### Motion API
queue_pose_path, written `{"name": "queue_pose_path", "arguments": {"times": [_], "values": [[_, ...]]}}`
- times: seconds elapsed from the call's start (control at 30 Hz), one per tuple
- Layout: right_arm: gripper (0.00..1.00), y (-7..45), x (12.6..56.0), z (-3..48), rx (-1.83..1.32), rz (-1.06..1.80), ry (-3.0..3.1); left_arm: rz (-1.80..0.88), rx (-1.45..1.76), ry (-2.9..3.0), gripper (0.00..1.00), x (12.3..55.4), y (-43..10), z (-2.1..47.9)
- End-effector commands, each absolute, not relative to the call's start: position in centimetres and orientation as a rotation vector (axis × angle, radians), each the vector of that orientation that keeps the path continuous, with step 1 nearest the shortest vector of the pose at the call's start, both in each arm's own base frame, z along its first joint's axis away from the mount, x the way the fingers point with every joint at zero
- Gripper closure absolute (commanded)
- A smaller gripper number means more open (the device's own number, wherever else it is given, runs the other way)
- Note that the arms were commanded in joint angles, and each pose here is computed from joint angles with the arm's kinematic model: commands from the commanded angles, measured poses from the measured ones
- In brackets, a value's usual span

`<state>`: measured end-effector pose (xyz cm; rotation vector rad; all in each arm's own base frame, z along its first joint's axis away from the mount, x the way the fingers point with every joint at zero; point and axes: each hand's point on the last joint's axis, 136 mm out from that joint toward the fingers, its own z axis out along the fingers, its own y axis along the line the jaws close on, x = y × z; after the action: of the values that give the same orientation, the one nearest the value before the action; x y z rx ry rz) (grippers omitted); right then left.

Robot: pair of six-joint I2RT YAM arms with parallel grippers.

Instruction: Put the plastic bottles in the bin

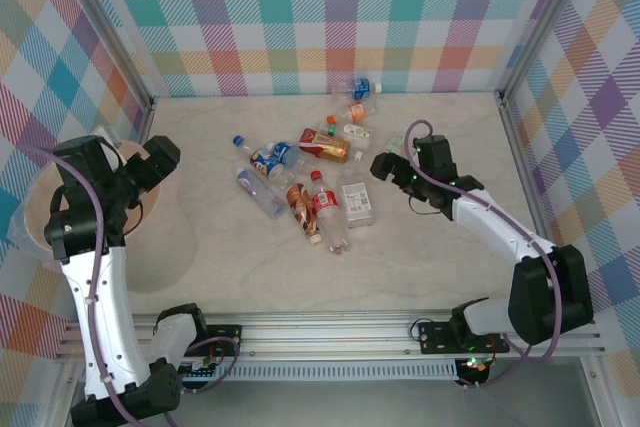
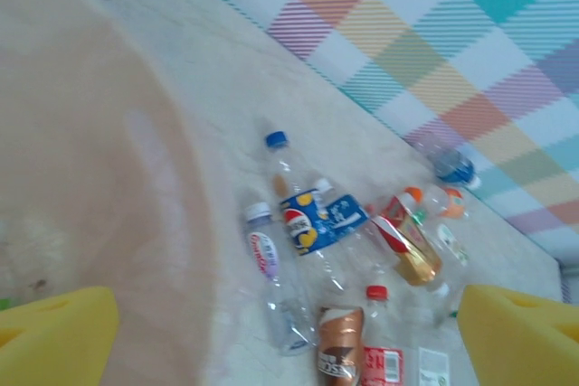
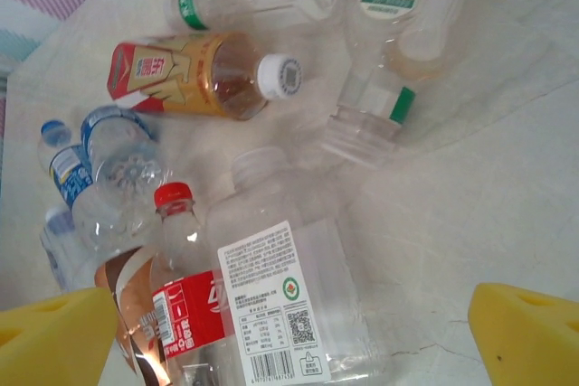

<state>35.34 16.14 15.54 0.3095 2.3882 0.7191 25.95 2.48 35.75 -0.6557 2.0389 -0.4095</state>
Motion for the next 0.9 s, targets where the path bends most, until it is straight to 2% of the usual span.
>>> {"name": "queue_pose_path", "arguments": {"times": [0.0, 0.3, 0.5, 0.63, 0.87], "values": [[0.00, 18.0, 33.8, 14.1, 0.121, 0.736, 2.466, -0.504, -0.537, 1.980, 0.01, 25.8, 0.3, 38.6], [0.00, 20.1, 32.6, 12.2, -0.038, 0.692, 2.540, -0.685, -0.325, 1.987, 0.00, 27.6, -5.9, 39.8], [0.00, 21.3, 32.5, 11.1, -0.117, 0.640, 2.576, -0.684, -0.203, 2.074, 0.00, 29.8, -10.4, 38.1], [0.00, 22.6, 32.4, 10.5, -0.192, 0.640, 2.611, -0.656, -0.237, 2.164, 0.00, 31.3, -11.0, 35.9], [0.00, 22.8, 31.9, 8.0, -0.294, 0.436, 2.722, -0.569, -0.307, 2.193, 0.00, 31.5, -9.7, 34.4]]}}
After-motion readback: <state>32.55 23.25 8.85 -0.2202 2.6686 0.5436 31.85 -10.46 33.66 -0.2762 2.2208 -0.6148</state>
